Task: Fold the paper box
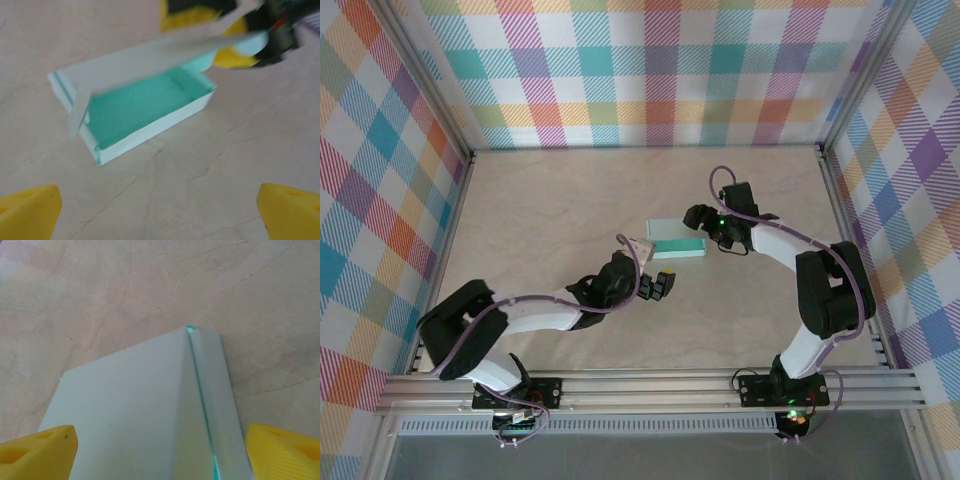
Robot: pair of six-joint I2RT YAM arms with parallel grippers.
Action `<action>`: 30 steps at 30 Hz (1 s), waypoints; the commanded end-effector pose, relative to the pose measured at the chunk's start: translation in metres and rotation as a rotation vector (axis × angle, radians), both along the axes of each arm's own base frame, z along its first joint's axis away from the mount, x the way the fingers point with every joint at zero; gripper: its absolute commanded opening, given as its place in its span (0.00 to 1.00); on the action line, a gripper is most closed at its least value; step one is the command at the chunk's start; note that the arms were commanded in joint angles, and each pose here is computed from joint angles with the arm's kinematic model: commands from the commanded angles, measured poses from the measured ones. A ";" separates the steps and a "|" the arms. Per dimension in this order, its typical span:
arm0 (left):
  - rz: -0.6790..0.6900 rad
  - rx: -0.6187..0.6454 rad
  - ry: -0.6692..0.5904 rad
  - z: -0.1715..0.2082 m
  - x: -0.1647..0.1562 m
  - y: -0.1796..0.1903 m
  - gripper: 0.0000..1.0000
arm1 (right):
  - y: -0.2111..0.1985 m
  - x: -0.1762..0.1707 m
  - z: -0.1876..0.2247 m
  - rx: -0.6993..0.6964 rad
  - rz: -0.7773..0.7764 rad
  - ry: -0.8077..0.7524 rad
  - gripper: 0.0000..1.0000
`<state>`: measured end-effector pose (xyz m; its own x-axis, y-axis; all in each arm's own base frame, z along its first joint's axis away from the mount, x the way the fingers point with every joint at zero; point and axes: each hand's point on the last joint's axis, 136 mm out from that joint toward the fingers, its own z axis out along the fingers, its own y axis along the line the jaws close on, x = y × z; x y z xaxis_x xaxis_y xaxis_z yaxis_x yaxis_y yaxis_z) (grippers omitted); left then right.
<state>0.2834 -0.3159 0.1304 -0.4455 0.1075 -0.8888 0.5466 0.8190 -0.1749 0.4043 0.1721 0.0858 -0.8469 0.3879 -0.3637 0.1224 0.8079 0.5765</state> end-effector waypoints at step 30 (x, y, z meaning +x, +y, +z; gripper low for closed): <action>0.278 -0.217 0.601 -0.076 0.112 0.023 0.62 | -0.011 -0.016 -0.047 -0.169 0.161 -0.025 0.53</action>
